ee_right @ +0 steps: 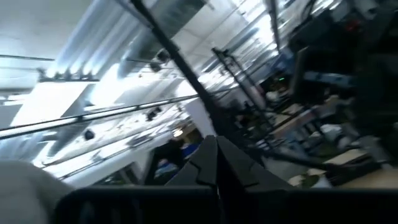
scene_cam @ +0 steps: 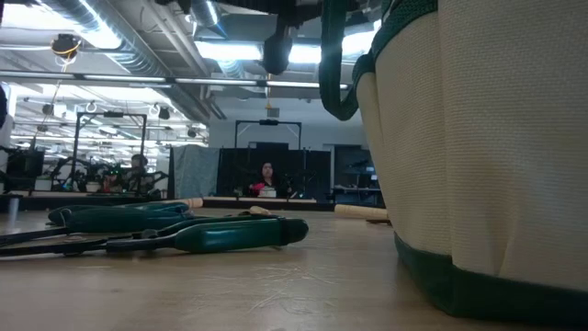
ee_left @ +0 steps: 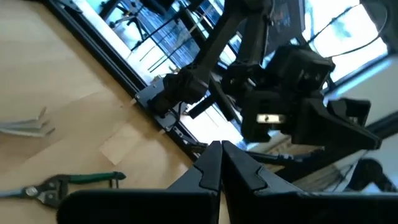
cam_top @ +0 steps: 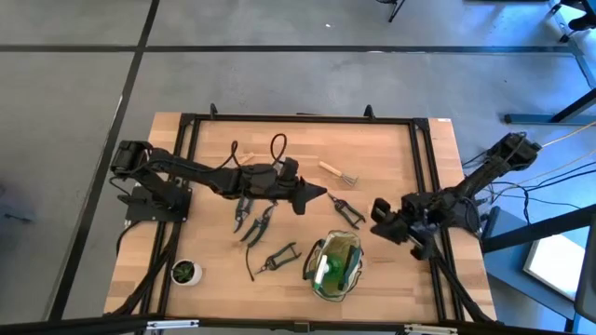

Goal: Pick & Place Garden tools in Gardening bag
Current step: Put the green shear scissors into the gardening bag

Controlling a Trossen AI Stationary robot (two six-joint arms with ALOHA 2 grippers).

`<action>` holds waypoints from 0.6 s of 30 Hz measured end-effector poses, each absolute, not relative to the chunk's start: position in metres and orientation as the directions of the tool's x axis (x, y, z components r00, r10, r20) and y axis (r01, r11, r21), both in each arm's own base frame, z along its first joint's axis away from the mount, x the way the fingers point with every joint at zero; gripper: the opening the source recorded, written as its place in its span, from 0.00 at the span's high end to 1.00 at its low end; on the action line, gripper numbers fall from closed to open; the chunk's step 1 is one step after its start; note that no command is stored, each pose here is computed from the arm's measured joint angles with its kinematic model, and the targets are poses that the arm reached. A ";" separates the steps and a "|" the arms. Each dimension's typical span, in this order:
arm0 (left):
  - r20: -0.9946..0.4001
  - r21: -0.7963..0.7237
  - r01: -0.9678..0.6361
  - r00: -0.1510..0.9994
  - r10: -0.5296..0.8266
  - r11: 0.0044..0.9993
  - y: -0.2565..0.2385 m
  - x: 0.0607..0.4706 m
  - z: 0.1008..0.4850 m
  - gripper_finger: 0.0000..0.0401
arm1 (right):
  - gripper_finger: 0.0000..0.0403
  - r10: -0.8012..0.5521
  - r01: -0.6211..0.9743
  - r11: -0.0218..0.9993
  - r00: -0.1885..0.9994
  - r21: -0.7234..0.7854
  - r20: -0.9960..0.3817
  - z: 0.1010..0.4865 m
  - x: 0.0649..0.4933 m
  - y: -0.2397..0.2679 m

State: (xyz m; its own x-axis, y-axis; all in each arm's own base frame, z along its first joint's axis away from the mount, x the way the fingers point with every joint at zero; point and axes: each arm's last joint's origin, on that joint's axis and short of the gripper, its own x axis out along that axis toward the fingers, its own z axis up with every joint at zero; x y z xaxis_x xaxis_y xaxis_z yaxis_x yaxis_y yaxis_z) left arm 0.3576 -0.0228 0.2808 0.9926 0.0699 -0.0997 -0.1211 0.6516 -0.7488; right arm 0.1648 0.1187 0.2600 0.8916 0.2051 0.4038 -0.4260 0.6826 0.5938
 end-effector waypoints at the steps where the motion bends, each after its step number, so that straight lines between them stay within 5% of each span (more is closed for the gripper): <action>1: -0.101 -0.742 -0.115 0.993 0.060 0.661 -0.018 0.358 0.281 0.99 | 1.00 0.184 -0.408 0.686 0.899 0.603 0.398 0.259 0.168 0.115; 9: -0.105 -0.686 -0.058 0.994 -0.020 0.725 0.034 0.357 0.280 0.99 | 0.96 0.131 -0.334 0.630 0.936 0.701 0.328 0.252 0.195 0.076; 18: -0.151 -0.612 0.031 0.976 -0.155 0.791 0.087 0.344 0.275 0.98 | 0.94 0.007 -0.135 0.687 0.984 0.714 0.179 0.242 0.213 0.036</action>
State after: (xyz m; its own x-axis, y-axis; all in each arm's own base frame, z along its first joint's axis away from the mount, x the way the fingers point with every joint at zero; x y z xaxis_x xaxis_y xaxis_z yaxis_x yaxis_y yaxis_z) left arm 0.3444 0.0867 0.2751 0.9764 -0.1547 -0.1508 0.0308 0.7906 -0.6116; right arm 0.2131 0.0357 0.2421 0.9839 0.0073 0.1787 -0.1348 0.6868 0.7143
